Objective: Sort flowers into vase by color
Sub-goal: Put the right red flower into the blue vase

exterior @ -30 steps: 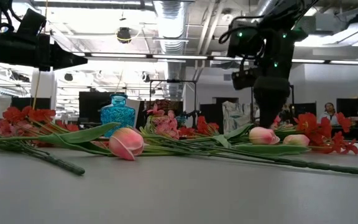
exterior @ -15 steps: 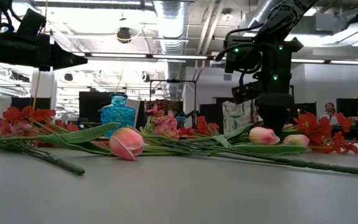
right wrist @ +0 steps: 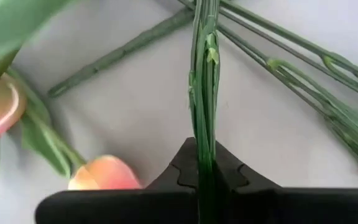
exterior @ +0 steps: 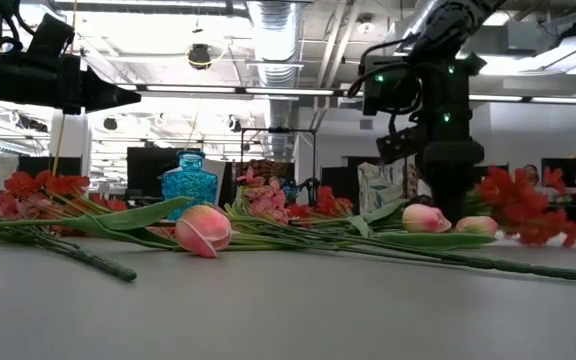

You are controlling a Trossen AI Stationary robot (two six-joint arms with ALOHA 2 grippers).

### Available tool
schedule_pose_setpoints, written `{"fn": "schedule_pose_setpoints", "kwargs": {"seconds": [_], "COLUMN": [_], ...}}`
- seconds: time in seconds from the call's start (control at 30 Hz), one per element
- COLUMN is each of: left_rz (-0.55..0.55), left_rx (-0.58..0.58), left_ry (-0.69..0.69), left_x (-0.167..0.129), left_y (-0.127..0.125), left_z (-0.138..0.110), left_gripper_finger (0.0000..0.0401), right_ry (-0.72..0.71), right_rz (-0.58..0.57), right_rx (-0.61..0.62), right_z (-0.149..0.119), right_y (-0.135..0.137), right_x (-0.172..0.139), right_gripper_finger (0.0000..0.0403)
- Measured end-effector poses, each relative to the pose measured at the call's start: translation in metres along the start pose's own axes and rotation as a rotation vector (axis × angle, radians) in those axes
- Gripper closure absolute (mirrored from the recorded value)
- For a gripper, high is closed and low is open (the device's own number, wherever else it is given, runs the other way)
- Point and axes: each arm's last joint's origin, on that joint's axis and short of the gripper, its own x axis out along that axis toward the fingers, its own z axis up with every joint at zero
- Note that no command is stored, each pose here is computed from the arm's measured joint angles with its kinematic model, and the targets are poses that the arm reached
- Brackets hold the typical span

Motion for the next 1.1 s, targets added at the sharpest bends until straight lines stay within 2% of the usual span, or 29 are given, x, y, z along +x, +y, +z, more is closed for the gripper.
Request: {"fn": "schedule_pose_setpoints", "kwargs": {"seconds": [0.23,0.37,0.53,0.67,0.9,1.1], "left_rz": [0.000,-0.001,-0.001,-0.002,-0.105,-0.157], "left_rx": [0.000,0.000,0.000,-0.001,-0.056,-0.209], "left_ry": [0.000,0.000,0.000,-0.002,-0.093,-0.174], "left_x": [0.000,0.000,0.000,0.000,-0.001,-0.002], "left_y": [0.000,0.000,0.000,0.000,-0.001,0.000], "left_z": [0.000,0.000,0.000,0.000,0.009,0.020], "left_gripper_finger": [0.0401,0.0401,0.0401,0.0401,0.0401,0.0401], "right_ry": [0.084,0.128,0.142,0.074,-0.091,-0.175], "right_rz": [-0.016,-0.026,-0.171,-0.278,-0.377,-0.462], "right_rx": [-0.048,-0.096,-0.117,-0.157,-0.407,-0.744], "right_z": [0.006,0.009,0.013,0.022,0.042,0.055], "right_y": [0.000,-0.001,-0.006,-0.009,-0.006,0.002], "right_x": [-0.031,-0.054,-0.083,-0.102,-0.116,-0.120], "right_gripper_finger": [0.0343,0.0347,0.0363,0.0359,0.0354,0.0354]}}
